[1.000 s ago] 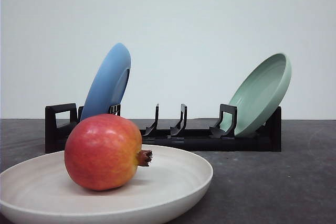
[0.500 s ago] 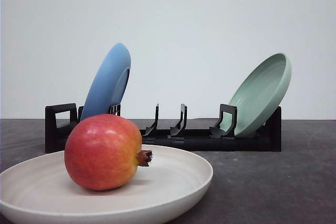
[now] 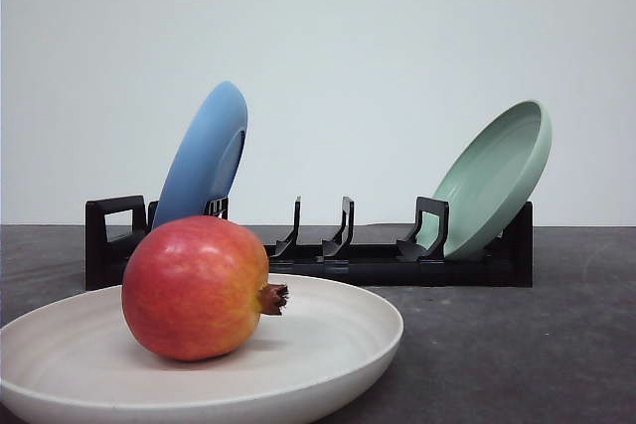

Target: Place pomegranate in white plate

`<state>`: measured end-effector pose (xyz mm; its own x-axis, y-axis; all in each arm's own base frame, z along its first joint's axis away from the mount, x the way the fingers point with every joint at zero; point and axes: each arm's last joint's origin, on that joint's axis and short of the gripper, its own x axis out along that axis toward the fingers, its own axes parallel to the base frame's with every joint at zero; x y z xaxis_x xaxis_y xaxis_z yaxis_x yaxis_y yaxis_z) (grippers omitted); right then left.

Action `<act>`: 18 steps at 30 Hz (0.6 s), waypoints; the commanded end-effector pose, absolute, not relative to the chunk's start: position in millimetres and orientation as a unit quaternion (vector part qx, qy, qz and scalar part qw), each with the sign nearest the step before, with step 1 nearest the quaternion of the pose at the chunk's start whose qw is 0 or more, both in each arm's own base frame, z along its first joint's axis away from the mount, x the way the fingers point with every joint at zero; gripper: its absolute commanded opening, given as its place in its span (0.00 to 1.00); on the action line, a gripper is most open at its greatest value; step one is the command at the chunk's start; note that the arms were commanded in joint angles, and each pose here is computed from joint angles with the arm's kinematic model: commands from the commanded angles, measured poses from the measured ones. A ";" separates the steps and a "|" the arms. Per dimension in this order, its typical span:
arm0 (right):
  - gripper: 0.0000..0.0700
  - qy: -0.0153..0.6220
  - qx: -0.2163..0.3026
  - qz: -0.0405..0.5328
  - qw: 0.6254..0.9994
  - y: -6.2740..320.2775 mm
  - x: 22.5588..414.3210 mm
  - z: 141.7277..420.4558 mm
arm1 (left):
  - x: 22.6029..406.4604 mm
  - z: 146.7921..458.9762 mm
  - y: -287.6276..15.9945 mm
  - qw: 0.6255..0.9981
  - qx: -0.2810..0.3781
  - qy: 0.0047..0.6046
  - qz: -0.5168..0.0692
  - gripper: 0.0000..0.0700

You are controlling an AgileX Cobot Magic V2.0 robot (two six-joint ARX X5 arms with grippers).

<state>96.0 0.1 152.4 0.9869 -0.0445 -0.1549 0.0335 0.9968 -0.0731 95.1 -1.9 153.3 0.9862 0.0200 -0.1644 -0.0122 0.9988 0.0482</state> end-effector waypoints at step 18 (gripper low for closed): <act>0.00 0.076 -0.039 -0.021 0.996 0.0 96.1 151.9 | 95.6 149.5 -1.7 0.996 0.023 0.089 0.011 0.00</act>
